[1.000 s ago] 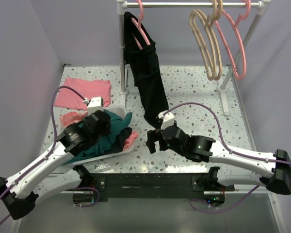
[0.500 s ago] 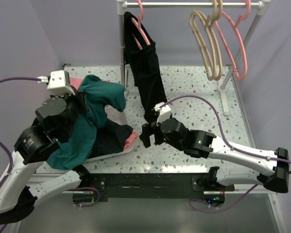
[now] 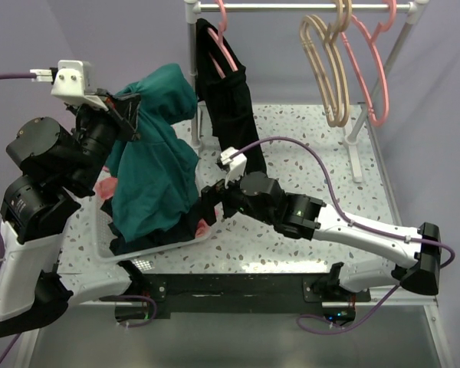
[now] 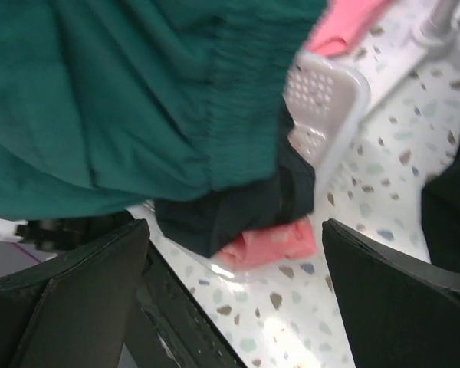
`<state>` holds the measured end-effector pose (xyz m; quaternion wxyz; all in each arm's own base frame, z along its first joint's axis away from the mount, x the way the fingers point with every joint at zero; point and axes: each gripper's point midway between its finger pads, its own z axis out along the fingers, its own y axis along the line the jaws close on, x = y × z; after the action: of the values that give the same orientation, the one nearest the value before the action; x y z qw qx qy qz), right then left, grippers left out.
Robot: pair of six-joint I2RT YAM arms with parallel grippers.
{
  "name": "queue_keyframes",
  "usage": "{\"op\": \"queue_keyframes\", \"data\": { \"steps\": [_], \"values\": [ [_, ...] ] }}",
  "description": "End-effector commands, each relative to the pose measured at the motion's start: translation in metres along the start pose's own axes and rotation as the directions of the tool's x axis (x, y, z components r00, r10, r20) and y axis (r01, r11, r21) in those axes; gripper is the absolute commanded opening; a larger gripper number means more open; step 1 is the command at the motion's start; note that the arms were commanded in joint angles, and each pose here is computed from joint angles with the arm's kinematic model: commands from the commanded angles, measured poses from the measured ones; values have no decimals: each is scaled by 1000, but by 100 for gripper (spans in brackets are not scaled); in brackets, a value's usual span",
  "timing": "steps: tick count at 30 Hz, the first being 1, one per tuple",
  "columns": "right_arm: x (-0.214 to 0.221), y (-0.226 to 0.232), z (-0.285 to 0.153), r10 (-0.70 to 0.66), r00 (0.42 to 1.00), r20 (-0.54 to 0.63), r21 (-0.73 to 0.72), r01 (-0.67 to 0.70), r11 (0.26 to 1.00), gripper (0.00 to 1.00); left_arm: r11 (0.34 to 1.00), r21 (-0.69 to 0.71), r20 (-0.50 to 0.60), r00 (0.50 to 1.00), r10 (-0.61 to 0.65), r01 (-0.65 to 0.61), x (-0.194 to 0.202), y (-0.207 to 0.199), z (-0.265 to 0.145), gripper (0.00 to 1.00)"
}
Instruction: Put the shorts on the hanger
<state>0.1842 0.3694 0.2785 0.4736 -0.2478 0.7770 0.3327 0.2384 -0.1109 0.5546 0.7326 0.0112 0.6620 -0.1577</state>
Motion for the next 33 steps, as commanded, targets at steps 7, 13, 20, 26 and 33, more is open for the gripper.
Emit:
{"op": "queue_keyframes", "data": {
  "steps": [7, 13, 20, 26, 33],
  "values": [
    [-40, 25, 7, 285, 955, 81, -463, -217, 859, 99, 953, 298, 159, 983, -96, 45, -68, -49, -20, 0],
    [-48, 26, -4, 378, 917, 128, -583, -239, 777, 99, 936, 346, 169, 978, -123, 58, -79, -60, -20, 0],
    [-56, 38, -22, 464, 879, 110, -669, -280, 688, 77, 926, 368, 164, 975, -151, 81, -73, -69, -12, 0],
    [-73, 41, -56, 437, 890, 131, -642, -259, 721, 3, 918, 384, 132, 978, -163, 101, -63, -80, 1, 0],
    [-158, 9, -167, 294, 862, 414, -368, -136, 920, 0, 883, 448, 9, 987, -159, 138, -22, -107, 21, 0]
  ]
}}
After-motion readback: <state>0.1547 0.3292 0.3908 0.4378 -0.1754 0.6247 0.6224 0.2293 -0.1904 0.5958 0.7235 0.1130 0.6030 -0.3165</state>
